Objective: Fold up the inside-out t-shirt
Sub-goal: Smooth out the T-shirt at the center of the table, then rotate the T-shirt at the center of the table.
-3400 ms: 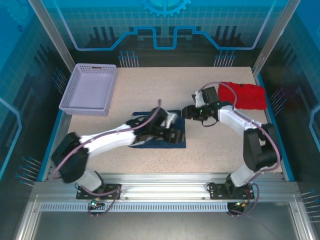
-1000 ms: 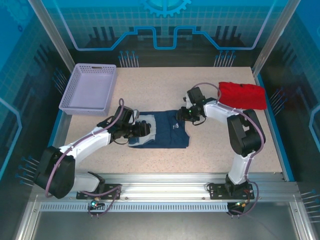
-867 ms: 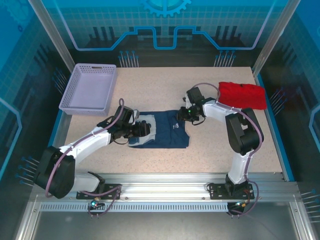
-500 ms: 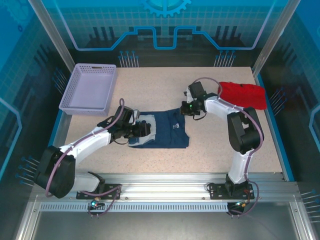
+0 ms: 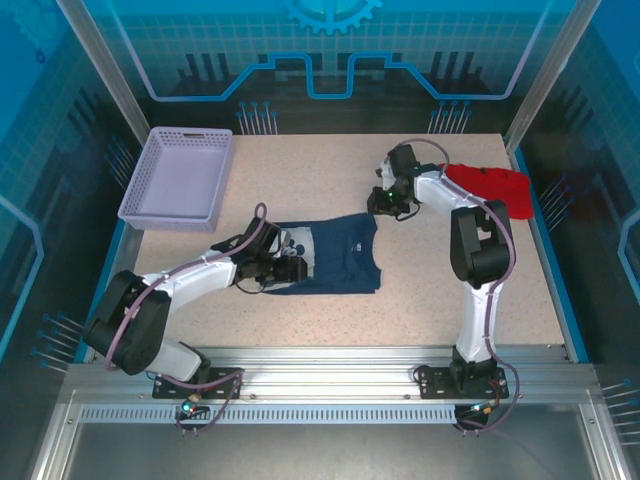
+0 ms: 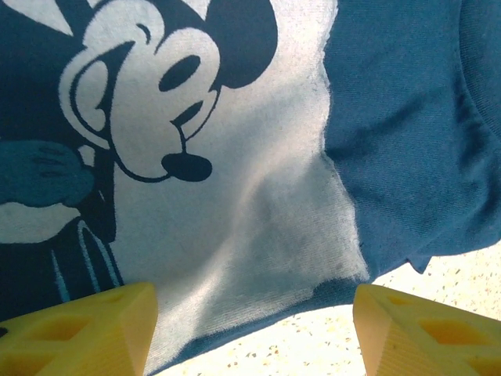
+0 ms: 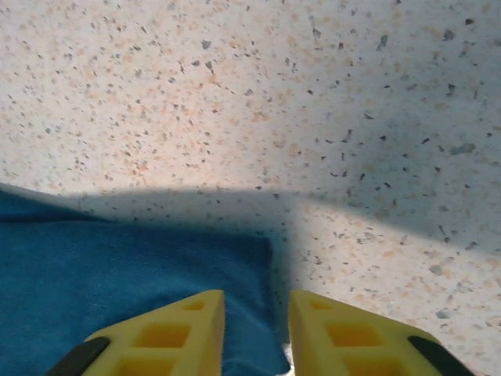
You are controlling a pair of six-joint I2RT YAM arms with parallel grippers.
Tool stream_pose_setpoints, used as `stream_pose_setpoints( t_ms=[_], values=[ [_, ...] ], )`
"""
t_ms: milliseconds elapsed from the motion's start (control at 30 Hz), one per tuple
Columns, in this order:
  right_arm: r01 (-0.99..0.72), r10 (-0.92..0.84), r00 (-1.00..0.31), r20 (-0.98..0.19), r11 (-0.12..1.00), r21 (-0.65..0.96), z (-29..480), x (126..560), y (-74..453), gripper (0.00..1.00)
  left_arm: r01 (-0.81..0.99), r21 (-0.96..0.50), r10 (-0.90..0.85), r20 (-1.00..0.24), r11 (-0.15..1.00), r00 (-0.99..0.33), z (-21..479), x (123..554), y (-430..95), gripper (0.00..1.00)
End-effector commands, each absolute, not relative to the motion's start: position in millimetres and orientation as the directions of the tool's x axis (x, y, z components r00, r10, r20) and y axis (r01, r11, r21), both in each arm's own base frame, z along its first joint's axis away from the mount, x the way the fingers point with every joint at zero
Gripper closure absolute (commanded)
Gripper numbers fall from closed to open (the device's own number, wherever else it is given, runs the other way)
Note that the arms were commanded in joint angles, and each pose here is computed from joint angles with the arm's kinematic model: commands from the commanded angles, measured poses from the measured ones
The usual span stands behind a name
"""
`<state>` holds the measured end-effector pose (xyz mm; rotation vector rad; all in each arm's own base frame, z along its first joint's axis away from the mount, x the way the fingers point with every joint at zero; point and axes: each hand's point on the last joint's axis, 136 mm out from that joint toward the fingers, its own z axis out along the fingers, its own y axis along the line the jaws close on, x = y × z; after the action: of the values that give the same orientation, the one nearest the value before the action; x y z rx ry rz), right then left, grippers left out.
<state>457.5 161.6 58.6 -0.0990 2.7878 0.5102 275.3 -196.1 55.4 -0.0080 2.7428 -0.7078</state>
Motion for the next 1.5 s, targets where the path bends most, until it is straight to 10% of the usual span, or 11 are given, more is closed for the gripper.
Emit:
stream_pose_setpoints(
  t_ms=[0,500,900,1133,1467],
  values=[
    [-0.111,-0.027,-0.96,-0.278,0.95,0.291,67.6,444.0,145.8,0.67,0.127,-0.468,-0.046,-0.341,0.874,-0.939,67.9,280.8,-203.4,0.32],
    [-0.164,-0.046,-0.977,-0.209,0.789,0.593,66.8,313.1,239.5,0.76,0.364,-0.46,0.158,-0.427,0.81,-0.89,56.1,285.1,-273.4,0.46],
    [-0.097,-0.069,-0.992,-0.106,0.954,0.284,14.9,301.6,170.1,0.81,0.482,-0.573,0.284,-0.404,0.662,-0.87,54.5,224.6,-302.4,0.46],
    [-0.253,-0.15,-0.941,-0.302,0.907,0.336,79.0,306.4,194.3,0.74,0.411,-0.566,0.056,-0.54,0.714,-0.84,117.1,277.6,-262.6,0.39],
    [-0.143,-0.063,-0.982,-0.18,0.866,0.478,40.1,285.4,241.3,0.75,0.058,-0.505,-0.179,-0.407,0.861,-0.896,72.7,382.1,-189.6,0.39]
  ],
)
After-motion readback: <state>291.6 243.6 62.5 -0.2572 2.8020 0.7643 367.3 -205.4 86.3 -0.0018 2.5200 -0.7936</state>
